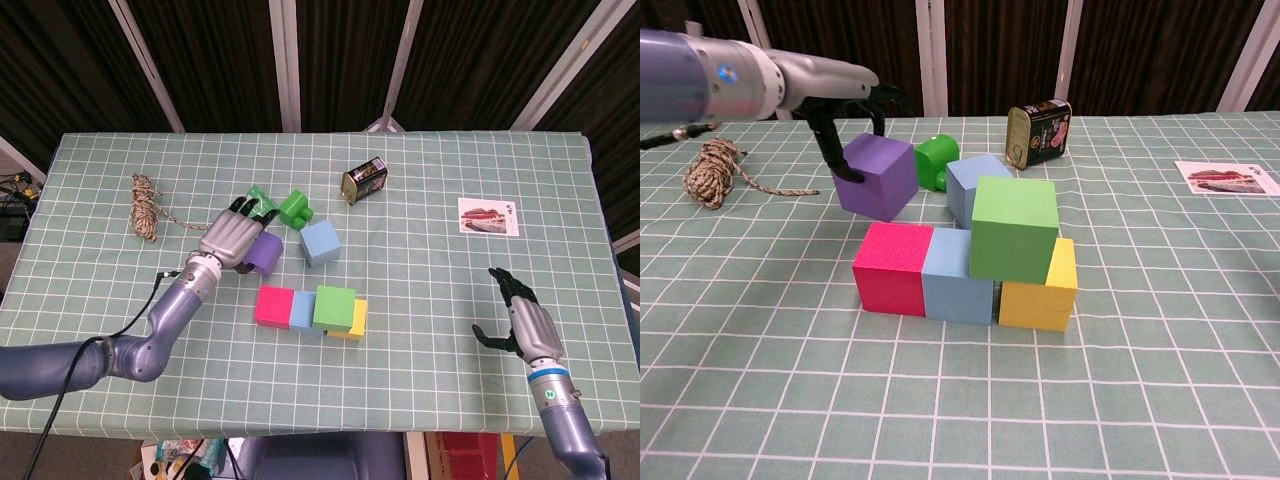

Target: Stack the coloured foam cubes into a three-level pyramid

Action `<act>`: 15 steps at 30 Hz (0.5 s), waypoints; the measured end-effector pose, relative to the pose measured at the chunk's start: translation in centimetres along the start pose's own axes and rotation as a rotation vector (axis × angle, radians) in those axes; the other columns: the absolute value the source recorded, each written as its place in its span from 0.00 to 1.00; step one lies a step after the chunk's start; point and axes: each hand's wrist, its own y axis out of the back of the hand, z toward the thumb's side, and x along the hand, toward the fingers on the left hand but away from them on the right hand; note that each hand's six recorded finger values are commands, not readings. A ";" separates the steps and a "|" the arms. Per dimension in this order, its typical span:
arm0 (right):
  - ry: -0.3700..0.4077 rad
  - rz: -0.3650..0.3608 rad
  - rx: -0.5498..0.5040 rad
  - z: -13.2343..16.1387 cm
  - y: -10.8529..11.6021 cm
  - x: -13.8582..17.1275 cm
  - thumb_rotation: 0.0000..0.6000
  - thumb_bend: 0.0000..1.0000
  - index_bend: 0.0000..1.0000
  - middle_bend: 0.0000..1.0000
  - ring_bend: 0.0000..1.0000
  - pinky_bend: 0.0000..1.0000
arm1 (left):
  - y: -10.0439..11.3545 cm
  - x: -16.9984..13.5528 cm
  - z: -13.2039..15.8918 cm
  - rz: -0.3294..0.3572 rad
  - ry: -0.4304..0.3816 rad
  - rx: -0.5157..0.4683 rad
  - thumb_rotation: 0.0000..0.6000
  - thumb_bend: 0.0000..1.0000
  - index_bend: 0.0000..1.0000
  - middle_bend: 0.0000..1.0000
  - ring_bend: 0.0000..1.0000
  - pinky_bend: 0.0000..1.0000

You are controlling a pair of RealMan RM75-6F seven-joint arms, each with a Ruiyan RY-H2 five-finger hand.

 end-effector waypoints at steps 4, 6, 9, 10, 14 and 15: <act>0.004 -0.004 -0.001 0.1 0.1 0.0 1.00 0.35 0.00 0.00 0.00 0.00 | 0.1 -2.7 -2.4 -0.007 0.027 0.018 1.00 0.36 0.00 0.34 0.00 0.01; 0.005 -0.005 -0.002 0.2 0.1 0.1 1.00 0.35 0.00 0.00 0.00 0.00 | -0.1 -3.7 -3.1 -0.016 0.036 0.023 1.00 0.36 0.00 0.34 0.00 0.01; 0.005 -0.003 0.000 0.2 0.0 0.1 1.00 0.35 0.00 0.00 0.00 0.00 | -0.5 -5.2 -4.1 -0.031 0.047 0.026 1.00 0.36 0.00 0.34 0.00 0.01; 0.006 -0.002 0.000 0.3 0.0 0.1 1.00 0.35 0.00 0.00 0.00 0.00 | -0.6 -5.7 -4.4 -0.034 0.049 0.025 1.00 0.36 0.00 0.34 0.00 0.01; 0.009 -0.004 0.001 0.4 0.0 0.1 1.00 0.35 0.00 0.00 0.00 0.00 | -0.8 -6.7 -4.5 -0.030 0.047 0.005 1.00 0.36 0.00 0.35 0.00 0.01; 0.010 -0.005 0.001 0.4 0.0 0.1 1.00 0.35 0.00 0.00 0.00 0.00 | -0.7 -6.8 -4.4 -0.028 0.045 -0.002 1.00 0.35 0.00 0.35 0.00 0.01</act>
